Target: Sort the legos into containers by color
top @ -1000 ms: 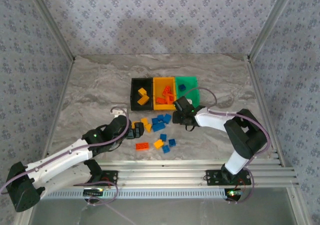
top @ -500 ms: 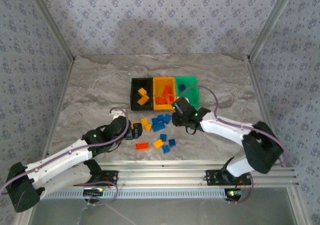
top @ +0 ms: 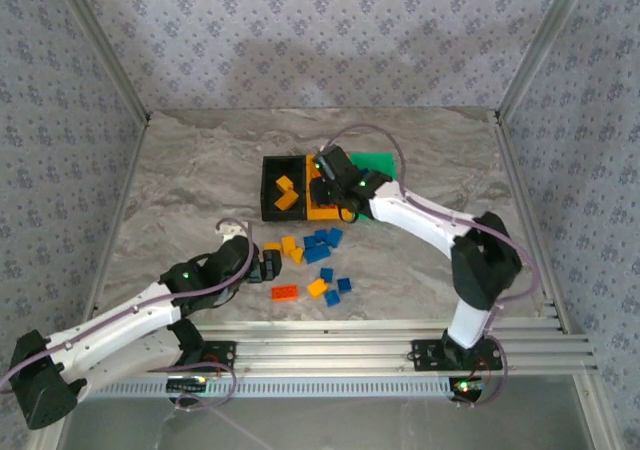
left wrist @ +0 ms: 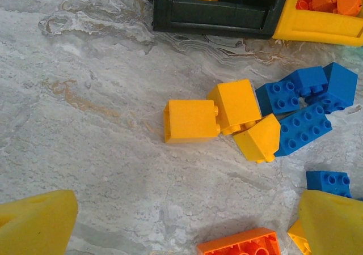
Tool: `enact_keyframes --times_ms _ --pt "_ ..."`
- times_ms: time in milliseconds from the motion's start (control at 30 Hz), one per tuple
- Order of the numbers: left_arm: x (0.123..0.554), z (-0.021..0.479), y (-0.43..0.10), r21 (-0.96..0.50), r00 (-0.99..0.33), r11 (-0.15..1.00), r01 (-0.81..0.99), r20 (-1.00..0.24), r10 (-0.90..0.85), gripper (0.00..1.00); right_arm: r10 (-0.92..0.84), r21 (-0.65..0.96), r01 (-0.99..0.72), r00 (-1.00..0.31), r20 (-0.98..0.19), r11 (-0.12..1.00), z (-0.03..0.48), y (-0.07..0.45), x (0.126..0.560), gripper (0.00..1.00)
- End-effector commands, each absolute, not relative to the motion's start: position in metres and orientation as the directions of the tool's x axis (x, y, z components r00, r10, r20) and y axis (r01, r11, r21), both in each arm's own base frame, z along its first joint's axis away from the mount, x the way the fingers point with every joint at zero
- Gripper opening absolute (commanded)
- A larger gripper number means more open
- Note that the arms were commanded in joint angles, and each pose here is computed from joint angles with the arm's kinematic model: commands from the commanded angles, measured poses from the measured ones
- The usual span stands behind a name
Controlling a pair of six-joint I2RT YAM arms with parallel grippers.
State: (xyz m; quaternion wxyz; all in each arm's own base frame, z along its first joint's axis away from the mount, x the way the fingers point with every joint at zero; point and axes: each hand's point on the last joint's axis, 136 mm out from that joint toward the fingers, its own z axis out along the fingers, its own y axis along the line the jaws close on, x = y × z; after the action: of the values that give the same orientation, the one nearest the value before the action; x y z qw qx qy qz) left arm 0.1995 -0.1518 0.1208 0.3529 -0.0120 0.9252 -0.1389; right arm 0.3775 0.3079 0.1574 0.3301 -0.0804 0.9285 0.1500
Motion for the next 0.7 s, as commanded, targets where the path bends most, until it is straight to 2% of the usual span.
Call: enact_keyframes --times_ms 0,167,200,300,367,667 --pt "0.193 0.115 -0.146 -0.259 -0.762 0.963 0.069 -0.636 -0.116 1.00 -0.059 0.174 -0.203 -0.796 -0.603 0.963 0.142 0.300 0.398 0.30" --pt "0.190 0.115 -0.145 -0.265 -0.764 0.961 0.080 -0.635 -0.111 1.00 -0.036 0.176 -0.168 -0.814 -0.580 0.970 0.129 0.303 0.416 0.34" --pt "0.190 0.115 -0.145 -0.264 -0.764 0.961 0.083 -0.636 -0.109 1.00 -0.031 0.180 -0.165 -0.814 -0.580 0.970 0.128 0.304 0.420 0.37" --pt "0.190 0.115 -0.145 -0.256 -0.765 0.963 0.088 -0.637 -0.099 1.00 -0.022 0.192 -0.166 -0.808 -0.589 0.967 0.134 0.308 0.425 0.57" --pt "0.191 0.115 -0.145 -0.251 -0.764 0.964 0.091 -0.638 -0.094 1.00 -0.010 0.203 -0.166 -0.796 -0.605 0.965 0.143 0.309 0.428 0.64" --pt "0.207 0.106 -0.162 -0.225 -0.798 0.967 0.121 -0.601 -0.040 0.98 0.004 0.263 -0.232 -0.744 -0.669 0.936 0.185 0.315 0.394 0.68"
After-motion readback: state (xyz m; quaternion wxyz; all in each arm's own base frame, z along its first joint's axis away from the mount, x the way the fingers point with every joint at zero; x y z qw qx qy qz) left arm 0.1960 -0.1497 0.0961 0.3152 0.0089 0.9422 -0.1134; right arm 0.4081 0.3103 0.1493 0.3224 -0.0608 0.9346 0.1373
